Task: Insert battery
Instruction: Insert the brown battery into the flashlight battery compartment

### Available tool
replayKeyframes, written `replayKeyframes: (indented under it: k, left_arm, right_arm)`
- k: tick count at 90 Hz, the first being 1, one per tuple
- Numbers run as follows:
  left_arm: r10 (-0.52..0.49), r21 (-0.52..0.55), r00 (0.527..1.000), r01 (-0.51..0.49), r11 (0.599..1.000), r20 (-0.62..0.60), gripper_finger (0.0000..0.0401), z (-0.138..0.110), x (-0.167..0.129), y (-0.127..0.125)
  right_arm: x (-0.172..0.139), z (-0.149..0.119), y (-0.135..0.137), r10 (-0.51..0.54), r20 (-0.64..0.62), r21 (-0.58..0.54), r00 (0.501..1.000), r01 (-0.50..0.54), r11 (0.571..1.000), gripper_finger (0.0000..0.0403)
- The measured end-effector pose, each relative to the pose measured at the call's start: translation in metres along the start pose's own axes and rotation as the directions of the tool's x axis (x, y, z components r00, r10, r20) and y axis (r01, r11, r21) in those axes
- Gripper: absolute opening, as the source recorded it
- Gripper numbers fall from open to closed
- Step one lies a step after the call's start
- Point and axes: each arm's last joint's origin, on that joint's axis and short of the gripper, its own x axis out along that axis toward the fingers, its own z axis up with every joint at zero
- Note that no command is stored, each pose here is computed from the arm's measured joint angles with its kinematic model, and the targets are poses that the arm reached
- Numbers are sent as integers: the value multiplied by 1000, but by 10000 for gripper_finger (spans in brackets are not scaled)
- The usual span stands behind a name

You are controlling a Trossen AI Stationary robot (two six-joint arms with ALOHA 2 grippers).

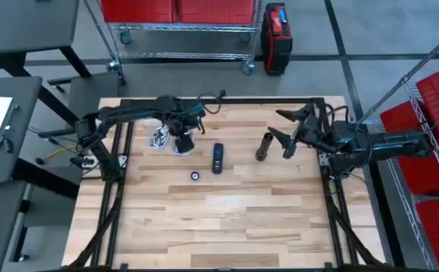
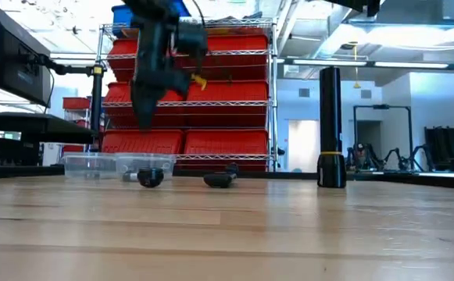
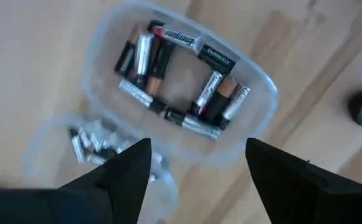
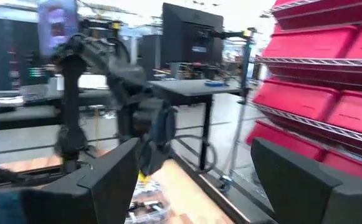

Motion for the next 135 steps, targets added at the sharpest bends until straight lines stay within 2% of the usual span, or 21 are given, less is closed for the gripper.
replayKeyframes:
  k: [21,36,45,54,106,135]
  left_arm:
    - [14,101,995,-25,995,102,227,3,20,11]
    - [22,111,994,-33,993,103,162,-4,33,24]
    - [-33,109,996,23,994,88,122,-10,40,31]
    - [-56,108,995,47,993,85,101,-16,49,35]
    - [-50,157,985,23,987,166,96,-36,86,35]
    - [-109,144,981,86,986,162,90,-40,98,33]
  right_arm:
    - [1,0,-4,-91,-9,-36,996,90,995,294]
    - [1,0,-5,-98,-10,-25,995,98,995,294]
    - [1,-1,-5,-98,-11,8,995,98,995,294]
    - [1,-1,-5,-109,-18,22,994,110,994,294]
    - [2,-2,-5,-141,-28,58,990,142,988,294]
    - [3,-4,-4,-141,-34,56,989,143,988,294]
